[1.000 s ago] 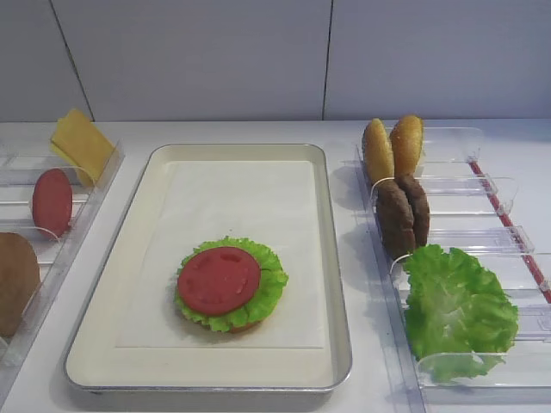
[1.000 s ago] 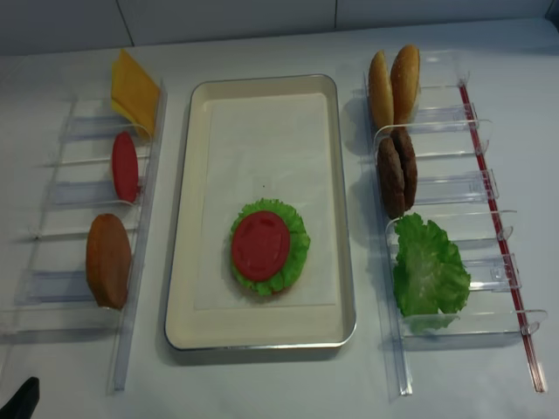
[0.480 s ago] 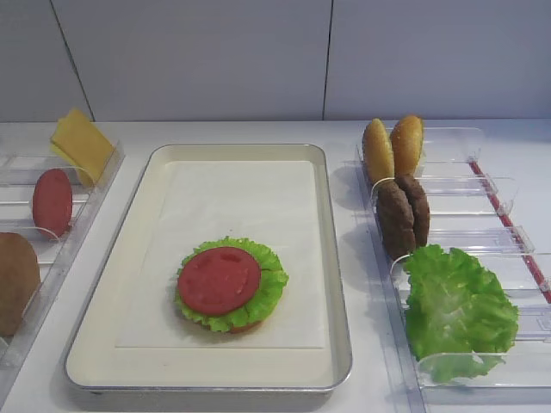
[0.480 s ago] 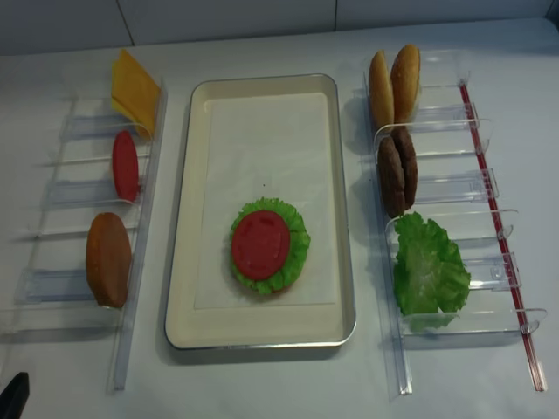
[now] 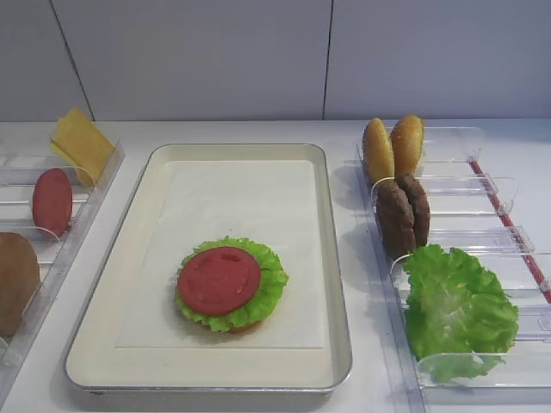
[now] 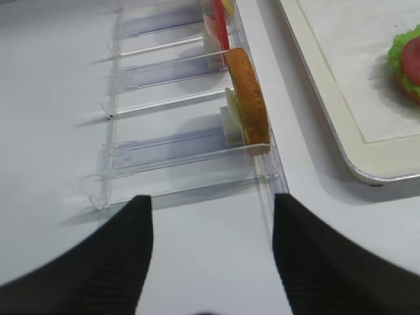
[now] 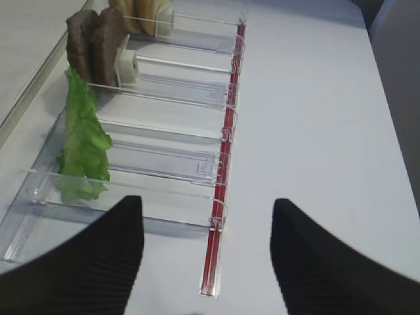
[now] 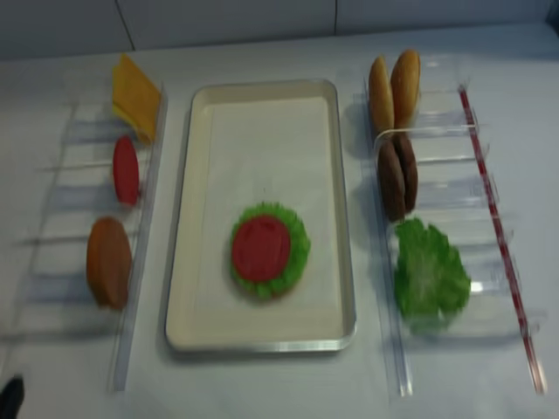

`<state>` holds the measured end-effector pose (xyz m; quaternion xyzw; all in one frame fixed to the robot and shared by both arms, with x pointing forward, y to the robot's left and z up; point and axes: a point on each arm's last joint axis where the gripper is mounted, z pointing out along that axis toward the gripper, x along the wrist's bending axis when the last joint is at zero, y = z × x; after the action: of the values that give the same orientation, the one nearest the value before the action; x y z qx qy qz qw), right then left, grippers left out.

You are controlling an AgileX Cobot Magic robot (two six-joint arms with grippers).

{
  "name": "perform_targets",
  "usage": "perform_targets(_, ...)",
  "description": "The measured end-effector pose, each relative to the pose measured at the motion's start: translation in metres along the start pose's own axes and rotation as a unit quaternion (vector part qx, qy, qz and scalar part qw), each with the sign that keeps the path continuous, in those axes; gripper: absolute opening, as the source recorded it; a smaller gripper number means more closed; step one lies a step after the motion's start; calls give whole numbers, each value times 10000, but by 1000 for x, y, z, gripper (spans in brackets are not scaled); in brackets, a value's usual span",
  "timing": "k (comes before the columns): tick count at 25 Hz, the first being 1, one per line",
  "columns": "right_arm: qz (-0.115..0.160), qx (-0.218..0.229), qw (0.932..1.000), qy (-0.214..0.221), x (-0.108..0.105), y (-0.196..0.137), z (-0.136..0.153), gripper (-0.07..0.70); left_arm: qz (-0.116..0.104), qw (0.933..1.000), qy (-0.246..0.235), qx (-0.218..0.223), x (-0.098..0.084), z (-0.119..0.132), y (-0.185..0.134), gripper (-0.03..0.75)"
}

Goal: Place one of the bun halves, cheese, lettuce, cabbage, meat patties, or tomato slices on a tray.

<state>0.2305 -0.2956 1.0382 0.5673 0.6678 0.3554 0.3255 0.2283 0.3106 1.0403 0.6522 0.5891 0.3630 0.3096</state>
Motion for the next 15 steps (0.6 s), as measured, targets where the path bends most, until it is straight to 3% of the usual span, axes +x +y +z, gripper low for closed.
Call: perform_targets(15,0,0,10000,0,0,0,0,447,0,10000,0,-3,0,0,0,396)
